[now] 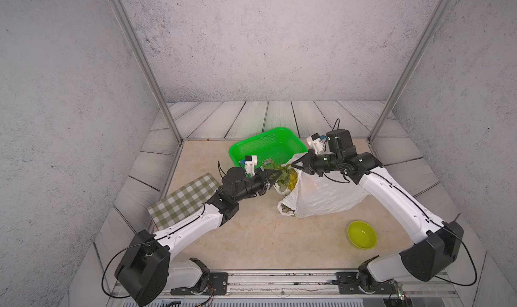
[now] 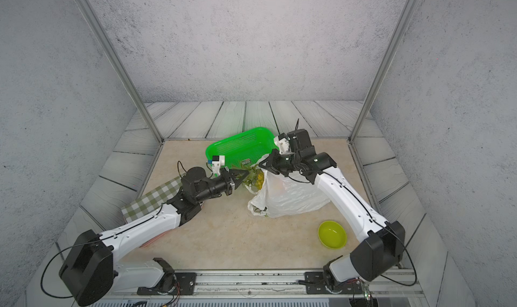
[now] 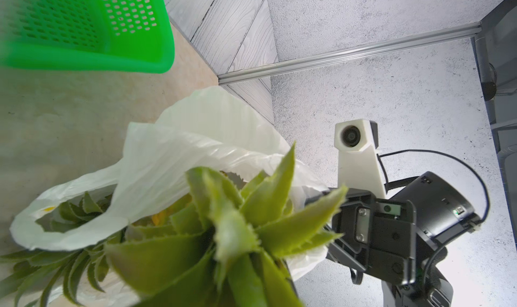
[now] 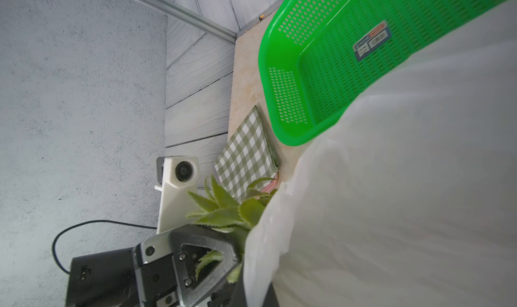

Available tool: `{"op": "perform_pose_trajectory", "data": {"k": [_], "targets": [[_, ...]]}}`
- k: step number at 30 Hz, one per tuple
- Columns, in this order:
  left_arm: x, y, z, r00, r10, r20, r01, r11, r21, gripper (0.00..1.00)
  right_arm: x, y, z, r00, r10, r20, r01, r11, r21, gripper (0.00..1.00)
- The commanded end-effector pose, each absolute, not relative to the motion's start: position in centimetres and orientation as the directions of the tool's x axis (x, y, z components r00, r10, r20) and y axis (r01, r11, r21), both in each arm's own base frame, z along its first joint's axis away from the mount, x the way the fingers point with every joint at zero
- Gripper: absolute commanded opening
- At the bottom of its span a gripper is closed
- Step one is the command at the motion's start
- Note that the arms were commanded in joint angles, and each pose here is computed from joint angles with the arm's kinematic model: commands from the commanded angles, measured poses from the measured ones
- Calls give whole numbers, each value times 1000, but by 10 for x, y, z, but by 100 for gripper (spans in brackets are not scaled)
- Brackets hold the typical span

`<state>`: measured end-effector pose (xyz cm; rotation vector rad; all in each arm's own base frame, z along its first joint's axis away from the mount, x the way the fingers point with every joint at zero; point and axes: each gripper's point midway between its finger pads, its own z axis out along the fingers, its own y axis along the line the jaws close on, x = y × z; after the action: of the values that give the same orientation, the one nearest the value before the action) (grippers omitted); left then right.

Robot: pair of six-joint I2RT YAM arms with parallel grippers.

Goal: Place the pineapple into a plastic bag & tie a knot
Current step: Place the pineapple in the plastic bag.

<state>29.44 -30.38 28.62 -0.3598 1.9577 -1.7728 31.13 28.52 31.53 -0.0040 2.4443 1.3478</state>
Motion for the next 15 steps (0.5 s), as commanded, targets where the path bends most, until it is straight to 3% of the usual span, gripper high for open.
{"op": "perform_pose_trajectory", "data": {"k": [1, 15], "targets": [[282, -297, 364, -824, -511, -245, 293, -15, -956, 0, 295, 318, 361, -940, 113, -322, -243, 443, 863, 0], [262, -222, 418, -686, -623, -376, 400, 109, -910, 0, 278, 359, 438, -933, 117, -340, -302, 257, 918, 0]]}}
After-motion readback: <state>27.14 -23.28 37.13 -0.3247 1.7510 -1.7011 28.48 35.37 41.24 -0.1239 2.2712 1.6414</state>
